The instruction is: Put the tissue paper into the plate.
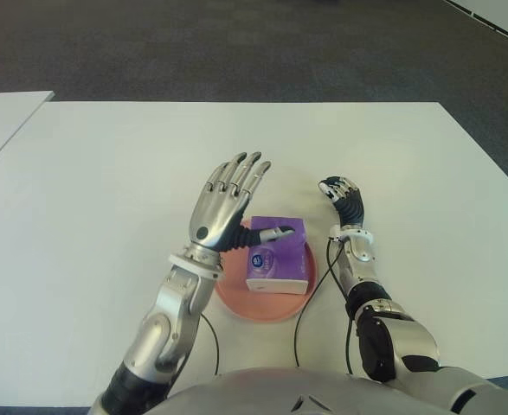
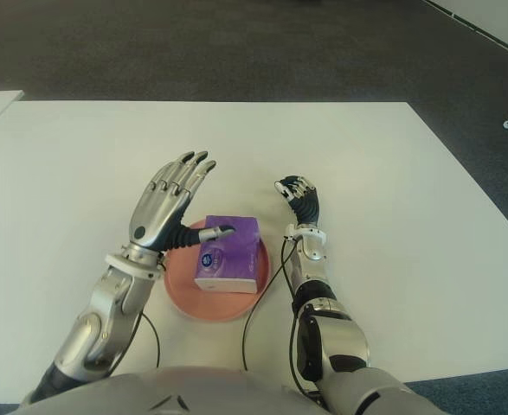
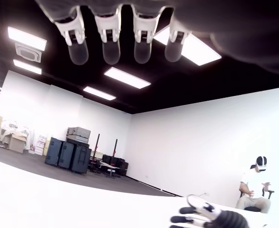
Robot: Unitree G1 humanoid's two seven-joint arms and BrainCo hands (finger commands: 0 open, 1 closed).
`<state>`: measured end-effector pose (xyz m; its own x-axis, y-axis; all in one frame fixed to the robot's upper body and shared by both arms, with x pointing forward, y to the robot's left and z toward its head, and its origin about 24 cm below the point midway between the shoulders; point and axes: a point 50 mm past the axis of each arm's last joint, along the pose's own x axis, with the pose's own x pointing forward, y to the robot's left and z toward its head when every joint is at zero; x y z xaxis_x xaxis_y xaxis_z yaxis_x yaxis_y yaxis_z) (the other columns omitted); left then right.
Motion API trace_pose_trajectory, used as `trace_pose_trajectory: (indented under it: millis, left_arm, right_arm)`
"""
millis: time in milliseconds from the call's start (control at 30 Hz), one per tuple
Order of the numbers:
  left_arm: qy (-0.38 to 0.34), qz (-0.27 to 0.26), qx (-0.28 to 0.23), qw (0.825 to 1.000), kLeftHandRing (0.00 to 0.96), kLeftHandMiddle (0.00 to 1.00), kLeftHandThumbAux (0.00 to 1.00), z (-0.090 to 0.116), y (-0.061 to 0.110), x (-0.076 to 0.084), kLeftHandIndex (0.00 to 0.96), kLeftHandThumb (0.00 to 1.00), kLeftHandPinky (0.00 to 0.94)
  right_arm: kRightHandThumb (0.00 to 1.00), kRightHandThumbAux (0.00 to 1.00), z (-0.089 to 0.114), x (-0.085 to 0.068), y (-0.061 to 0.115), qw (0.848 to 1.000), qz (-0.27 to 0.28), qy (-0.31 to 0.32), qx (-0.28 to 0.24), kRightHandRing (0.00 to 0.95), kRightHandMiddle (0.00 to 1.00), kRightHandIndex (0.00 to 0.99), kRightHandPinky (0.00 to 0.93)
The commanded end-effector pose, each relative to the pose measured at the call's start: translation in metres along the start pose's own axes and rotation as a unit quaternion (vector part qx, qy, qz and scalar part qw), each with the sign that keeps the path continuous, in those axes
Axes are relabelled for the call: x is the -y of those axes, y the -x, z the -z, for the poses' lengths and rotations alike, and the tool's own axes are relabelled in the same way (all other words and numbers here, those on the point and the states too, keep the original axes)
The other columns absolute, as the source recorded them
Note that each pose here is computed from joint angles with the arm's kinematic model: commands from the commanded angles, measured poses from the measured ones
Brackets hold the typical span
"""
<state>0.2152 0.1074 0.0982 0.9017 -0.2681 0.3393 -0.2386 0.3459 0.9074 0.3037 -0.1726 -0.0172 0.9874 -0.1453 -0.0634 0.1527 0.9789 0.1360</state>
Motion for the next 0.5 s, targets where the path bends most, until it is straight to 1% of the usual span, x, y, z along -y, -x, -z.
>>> trace_pose_trajectory:
  millis: [33, 133, 233, 267, 333, 367, 400, 467, 500]
  left_arm:
    - [-0.042, 0.015, -0.072, 0.996, 0.000, 0.000, 0.134, 0.049, -0.005, 0.006, 0.000, 0.180, 0.000]
    - [-0.059, 0.014, -0.118, 0.991, 0.000, 0.000, 0.137, 0.068, -0.005, 0.003, 0.000, 0.175, 0.002]
    - [-0.068, 0.004, -0.138, 0.988, 0.000, 0.000, 0.143, 0.073, -0.003, 0.001, 0.005, 0.182, 0.023]
    - [-0.070, -0.009, -0.145, 0.987, 0.000, 0.000, 0.144, 0.076, 0.000, 0.000, 0.006, 0.183, 0.026]
    - [-0.062, -0.035, -0.156, 0.985, 0.016, 0.015, 0.163, 0.081, 0.005, -0.002, 0.076, 0.211, 0.095]
    - [-0.033, -0.050, -0.162, 0.985, 0.021, 0.021, 0.167, 0.085, 0.010, -0.001, 0.089, 0.216, 0.107]
    - [-0.011, -0.060, -0.166, 0.984, 0.049, 0.053, 0.180, 0.087, 0.013, 0.000, 0.136, 0.234, 0.141]
    - [0.061, -0.085, -0.168, 0.980, 0.103, 0.111, 0.204, 0.090, 0.019, 0.004, 0.199, 0.259, 0.195]
    - [0.107, -0.095, -0.171, 0.975, 0.116, 0.124, 0.210, 0.090, 0.021, 0.007, 0.210, 0.264, 0.207]
  right_arm:
    - [0.696, 0.723, 0.055, 0.009, 0.038, 0.990, 0.031, -0.002, -0.134, 0.408, 0.455, 0.413, 0.208]
    - [0.696, 0.723, 0.055, 0.011, 0.039, 0.991, 0.031, -0.003, -0.132, 0.399, 0.454, 0.412, 0.195]
    - [0.696, 0.723, 0.055, 0.013, 0.040, 0.991, 0.031, -0.003, -0.131, 0.390, 0.452, 0.411, 0.179]
    - [0.696, 0.723, 0.055, 0.014, 0.040, 0.991, 0.031, -0.003, -0.131, 0.390, 0.452, 0.411, 0.177]
    - [0.696, 0.723, 0.056, 0.016, 0.041, 0.991, 0.032, -0.001, -0.129, 0.382, 0.450, 0.411, 0.171]
    - [0.696, 0.723, 0.056, 0.017, 0.042, 0.991, 0.034, 0.000, -0.129, 0.381, 0.449, 0.411, 0.170]
    - [0.696, 0.723, 0.056, 0.019, 0.043, 0.991, 0.036, 0.001, -0.128, 0.377, 0.448, 0.410, 0.167]
    - [0.696, 0.723, 0.056, 0.022, 0.044, 0.991, 0.039, 0.002, -0.127, 0.373, 0.446, 0.410, 0.165]
    - [0.696, 0.723, 0.056, 0.024, 0.045, 0.991, 0.040, 0.002, -0.126, 0.372, 0.446, 0.410, 0.166]
